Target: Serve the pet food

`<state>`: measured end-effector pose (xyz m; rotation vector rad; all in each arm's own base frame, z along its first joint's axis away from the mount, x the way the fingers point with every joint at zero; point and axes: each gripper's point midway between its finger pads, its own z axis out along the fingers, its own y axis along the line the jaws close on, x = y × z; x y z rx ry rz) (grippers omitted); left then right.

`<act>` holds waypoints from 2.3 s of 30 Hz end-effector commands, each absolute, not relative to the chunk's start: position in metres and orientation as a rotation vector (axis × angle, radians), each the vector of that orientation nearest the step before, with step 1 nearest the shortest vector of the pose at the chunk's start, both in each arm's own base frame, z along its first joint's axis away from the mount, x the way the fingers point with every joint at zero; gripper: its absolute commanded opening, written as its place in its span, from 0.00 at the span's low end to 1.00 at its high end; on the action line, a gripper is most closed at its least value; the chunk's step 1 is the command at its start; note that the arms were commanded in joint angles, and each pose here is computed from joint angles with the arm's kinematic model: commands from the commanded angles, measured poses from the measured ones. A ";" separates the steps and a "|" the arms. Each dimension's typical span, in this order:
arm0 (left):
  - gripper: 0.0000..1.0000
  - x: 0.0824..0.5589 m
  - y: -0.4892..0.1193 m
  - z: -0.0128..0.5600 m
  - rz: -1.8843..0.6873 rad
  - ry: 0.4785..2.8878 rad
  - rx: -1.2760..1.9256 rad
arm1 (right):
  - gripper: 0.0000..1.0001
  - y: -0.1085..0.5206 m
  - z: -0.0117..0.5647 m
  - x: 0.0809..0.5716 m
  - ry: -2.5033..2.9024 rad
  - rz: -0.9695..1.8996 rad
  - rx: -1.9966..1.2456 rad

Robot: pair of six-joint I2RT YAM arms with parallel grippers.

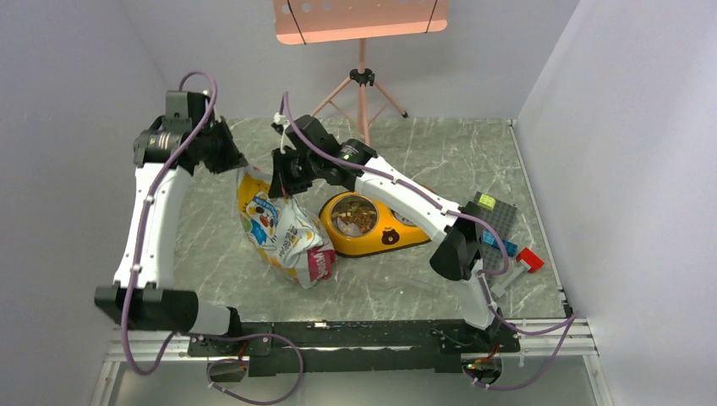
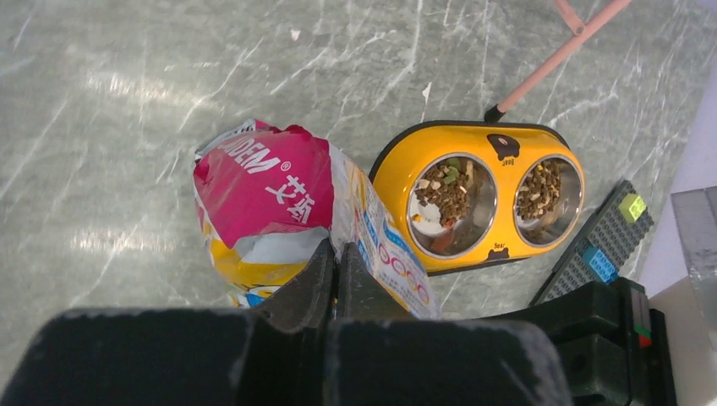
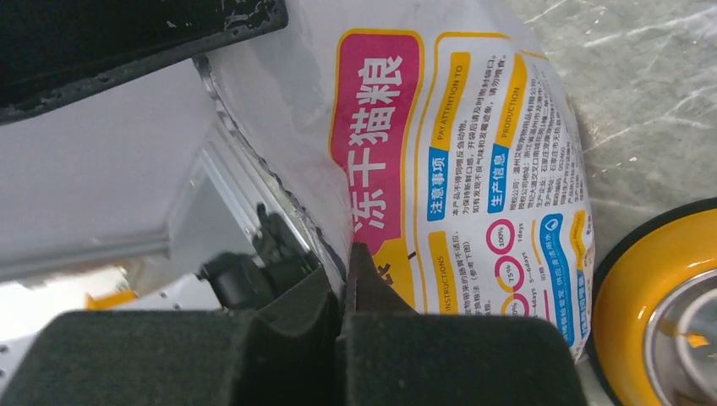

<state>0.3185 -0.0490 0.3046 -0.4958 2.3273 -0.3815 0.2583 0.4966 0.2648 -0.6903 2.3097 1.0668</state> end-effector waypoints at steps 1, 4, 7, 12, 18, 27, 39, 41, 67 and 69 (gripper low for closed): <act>0.06 0.392 -0.046 0.417 -0.399 1.927 -0.270 | 0.00 0.505 0.378 0.248 2.121 1.447 -0.433; 0.46 0.394 -0.040 0.435 -0.362 1.930 -0.299 | 0.00 0.490 0.380 0.282 2.103 1.339 -0.229; 0.65 0.375 -0.046 0.454 -0.405 1.913 -0.274 | 0.00 0.468 0.381 0.308 2.084 1.235 -0.023; 0.62 0.319 -0.076 0.450 -0.515 1.922 -0.160 | 0.00 0.434 0.407 0.335 1.964 1.113 0.224; 0.56 0.263 -0.099 0.435 -0.611 1.861 -0.039 | 0.00 0.400 0.434 0.366 1.841 0.941 0.344; 0.55 0.229 -0.124 0.433 -0.743 1.865 0.025 | 0.00 0.351 0.458 0.369 1.743 0.755 0.345; 0.64 0.205 -0.159 0.414 -0.753 1.851 0.211 | 0.00 0.411 0.451 0.353 1.770 0.848 0.290; 0.65 0.200 -0.160 0.406 -0.745 1.860 0.229 | 0.00 0.422 0.440 0.350 1.799 0.879 0.269; 0.68 0.243 -0.136 0.384 -0.631 2.047 -0.226 | 0.61 0.405 0.422 0.302 1.955 0.877 -0.169; 0.70 0.257 -0.138 0.388 -0.649 2.040 -0.216 | 0.67 0.388 0.408 0.299 2.009 0.792 -0.191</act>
